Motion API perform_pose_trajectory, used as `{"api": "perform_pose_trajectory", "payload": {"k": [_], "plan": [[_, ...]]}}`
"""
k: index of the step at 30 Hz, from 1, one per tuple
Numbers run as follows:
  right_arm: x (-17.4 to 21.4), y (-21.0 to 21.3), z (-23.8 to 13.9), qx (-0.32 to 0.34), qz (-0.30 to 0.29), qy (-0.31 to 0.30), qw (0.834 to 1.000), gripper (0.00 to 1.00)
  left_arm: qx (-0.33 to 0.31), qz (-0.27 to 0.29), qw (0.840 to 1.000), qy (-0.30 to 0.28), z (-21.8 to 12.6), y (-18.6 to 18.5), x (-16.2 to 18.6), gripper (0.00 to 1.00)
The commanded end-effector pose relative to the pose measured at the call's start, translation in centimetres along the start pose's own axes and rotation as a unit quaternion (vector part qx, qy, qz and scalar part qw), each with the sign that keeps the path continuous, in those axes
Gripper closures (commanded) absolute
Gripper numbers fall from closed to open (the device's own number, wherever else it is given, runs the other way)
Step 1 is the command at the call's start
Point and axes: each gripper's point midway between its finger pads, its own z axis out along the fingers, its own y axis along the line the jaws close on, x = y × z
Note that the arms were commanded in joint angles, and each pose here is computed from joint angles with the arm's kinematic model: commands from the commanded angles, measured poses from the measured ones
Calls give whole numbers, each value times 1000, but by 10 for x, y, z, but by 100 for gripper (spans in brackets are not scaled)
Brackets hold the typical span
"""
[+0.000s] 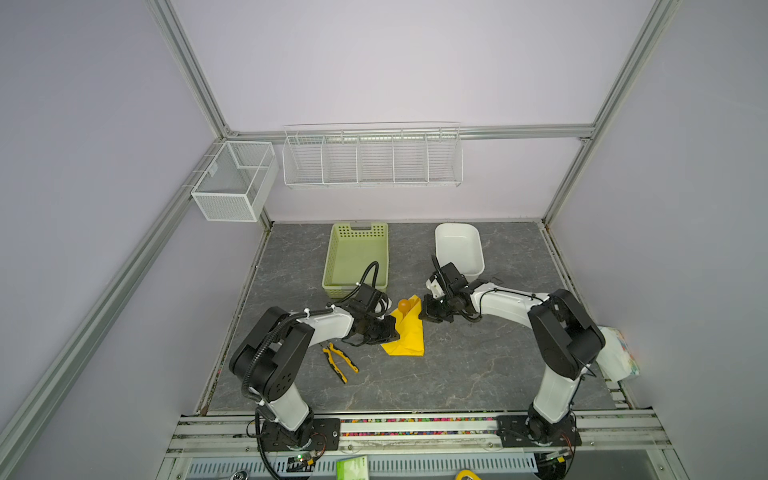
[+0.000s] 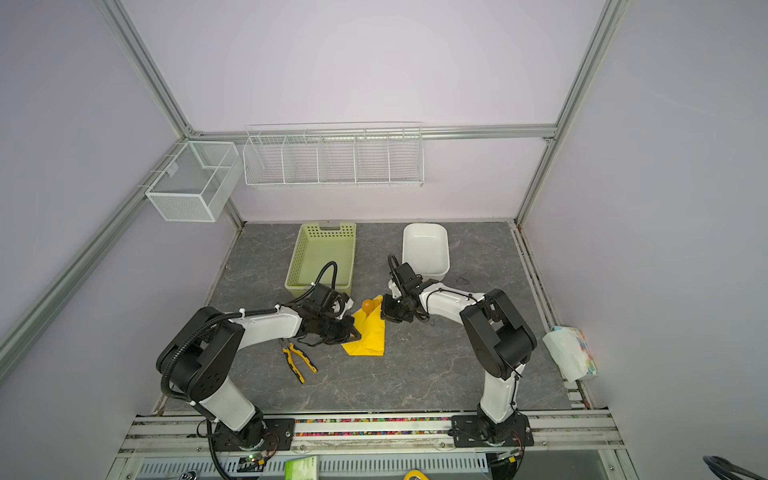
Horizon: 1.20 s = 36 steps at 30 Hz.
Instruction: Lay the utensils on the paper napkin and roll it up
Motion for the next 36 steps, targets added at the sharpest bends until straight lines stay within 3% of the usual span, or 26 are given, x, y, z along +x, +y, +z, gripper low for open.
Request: {"api": "perform_pose_trajectory", "payload": {"k": [1,9,16,23,31,36], "plan": [[-3,-8,8,4,1,11,1000,93,-26,-16,999,23,4,16,17,100],[0,-28,22,15,16,32,999,93,-25,-16,999,25,5,17,18,100],[-23,-14,0,3,5,0,1000,93,-24,-15,999,26,5,15,17,100],[-41,-5,4,-22,7,-2,1000,93,-23,-14,999,27,6,15,15,100],[-43,-19,20,-13,23,16,1000,93,-22,-15,999,31,9,15,14,100],[-44,-20,6,-3,18,3,1000,93,-20,-13,999,29,11,13,10,100]]}}
